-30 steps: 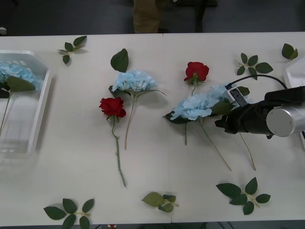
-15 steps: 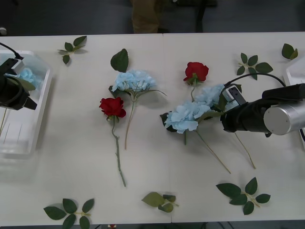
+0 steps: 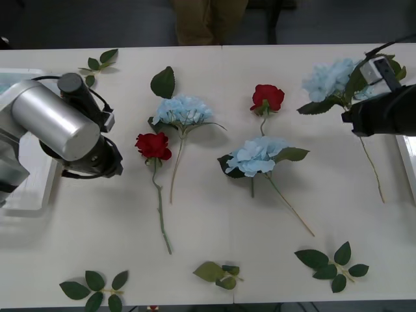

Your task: Place the red flowers into the right box and the blue flowers into the left box. If a person shows an open palm, hand one flower to the person first, then continue sorting.

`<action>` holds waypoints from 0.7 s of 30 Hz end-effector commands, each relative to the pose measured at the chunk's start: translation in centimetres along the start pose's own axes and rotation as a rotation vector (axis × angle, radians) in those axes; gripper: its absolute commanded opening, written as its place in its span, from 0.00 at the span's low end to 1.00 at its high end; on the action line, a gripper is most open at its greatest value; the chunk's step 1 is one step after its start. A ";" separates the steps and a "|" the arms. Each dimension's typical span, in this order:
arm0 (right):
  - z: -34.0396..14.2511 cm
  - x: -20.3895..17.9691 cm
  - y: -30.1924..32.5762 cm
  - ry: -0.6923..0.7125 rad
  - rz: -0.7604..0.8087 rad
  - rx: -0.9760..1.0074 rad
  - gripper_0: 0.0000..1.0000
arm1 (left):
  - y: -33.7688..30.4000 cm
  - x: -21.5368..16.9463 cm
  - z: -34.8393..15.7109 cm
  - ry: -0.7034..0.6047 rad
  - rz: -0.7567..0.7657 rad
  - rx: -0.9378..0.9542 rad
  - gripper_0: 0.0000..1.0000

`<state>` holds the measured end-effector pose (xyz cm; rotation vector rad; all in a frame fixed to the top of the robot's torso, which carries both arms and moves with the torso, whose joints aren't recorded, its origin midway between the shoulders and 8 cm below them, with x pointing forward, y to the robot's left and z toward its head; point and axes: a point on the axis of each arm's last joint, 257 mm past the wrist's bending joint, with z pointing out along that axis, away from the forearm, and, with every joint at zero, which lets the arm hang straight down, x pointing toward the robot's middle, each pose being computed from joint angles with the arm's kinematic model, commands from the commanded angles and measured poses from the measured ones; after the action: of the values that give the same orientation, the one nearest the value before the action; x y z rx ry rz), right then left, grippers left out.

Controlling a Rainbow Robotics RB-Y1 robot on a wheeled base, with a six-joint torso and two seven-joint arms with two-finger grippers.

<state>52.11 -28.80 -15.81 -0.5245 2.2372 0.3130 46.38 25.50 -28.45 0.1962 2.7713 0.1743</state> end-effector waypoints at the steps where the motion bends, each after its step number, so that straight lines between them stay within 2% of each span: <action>1: -2.3 -3.8 4.9 -0.099 0.038 -0.170 0.00 | -5.6 -1.7 -1.2 -0.044 0.029 0.050 0.87; 9: -4.1 -6.8 13.5 -0.197 -0.024 -0.440 0.00 | -10.4 -1.4 -0.4 -0.077 0.017 0.087 0.88; 15: -5.9 -6.5 18.4 -0.197 -0.057 -0.535 0.00 | -11.0 -1.2 -0.1 -0.083 0.033 0.084 0.88; 21: -7.3 -7.1 23.7 -0.259 -0.069 -0.624 0.00 | -10.8 -1.8 -0.6 -0.093 0.048 0.078 0.88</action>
<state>42.29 -10.68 -6.35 -0.7427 1.9009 1.0031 44.80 16.43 -31.76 0.3073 2.7529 0.0981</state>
